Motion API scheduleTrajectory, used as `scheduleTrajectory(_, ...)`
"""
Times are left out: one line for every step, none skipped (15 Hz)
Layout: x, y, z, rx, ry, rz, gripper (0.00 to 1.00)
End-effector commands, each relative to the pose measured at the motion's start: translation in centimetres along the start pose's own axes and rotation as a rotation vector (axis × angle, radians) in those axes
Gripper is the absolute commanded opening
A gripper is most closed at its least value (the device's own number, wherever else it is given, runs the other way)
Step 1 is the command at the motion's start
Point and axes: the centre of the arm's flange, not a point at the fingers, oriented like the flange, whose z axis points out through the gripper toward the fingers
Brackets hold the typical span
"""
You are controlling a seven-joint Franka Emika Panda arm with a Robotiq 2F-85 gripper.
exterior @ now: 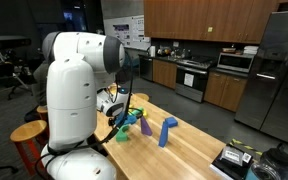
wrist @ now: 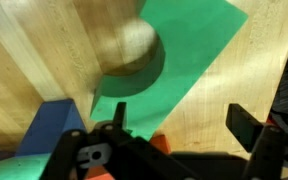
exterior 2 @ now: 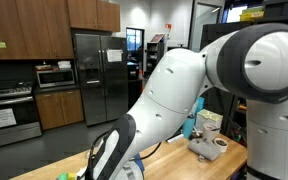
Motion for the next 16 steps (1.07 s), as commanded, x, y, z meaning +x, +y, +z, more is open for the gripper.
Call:
scheduleTrajectory(0.0, -0.1, 0.8, 0.022, 0.005, -0.001, 1.00)
scheduleTrajectory(0.0, -0.3, 1.0, 0.029, 0.005, -0.001, 1.00)
scheduleTrajectory(-0.1, -0.4, 1.2, 0.034, 0.002, -0.001, 1.00)
scheduleTrajectory(-0.1, -0.5, 1.4, 0.040, 0.001, 0.000, 1.00)
scheduleTrajectory(-0.1, -0.6, 1.5, 0.043, 0.000, 0.000, 1.00)
scheduleTrajectory(-0.3, -0.5, 1.6, 0.044, -0.001, 0.002, 1.00)
scheduleTrajectory(-0.4, -0.4, 1.6, 0.044, 0.000, 0.006, 1.00)
scheduleTrajectory(-0.4, -0.2, 1.5, 0.041, 0.005, 0.011, 1.00)
scheduleTrajectory(-0.5, 0.1, 1.2, 0.041, 0.013, 0.019, 1.00)
scheduleTrajectory(-0.6, 0.4, 1.0, 0.035, 0.018, 0.028, 1.00)
scheduleTrajectory(-0.6, 0.7, 0.7, 0.029, 0.024, 0.036, 1.00)
scheduleTrajectory(-0.7, 1.0, 0.5, 0.027, 0.028, 0.044, 1.00)
scheduleTrajectory(-0.9, 1.3, 0.5, 0.025, 0.031, 0.047, 1.00)
scheduleTrajectory(-1.1, 1.5, 0.6, 0.026, 0.034, 0.057, 1.00)
scheduleTrajectory(-1.3, 1.7, 0.7, 0.027, 0.036, 0.065, 1.00)
scheduleTrajectory(-1.6, 1.8, 0.8, 0.028, 0.037, 0.069, 1.00)
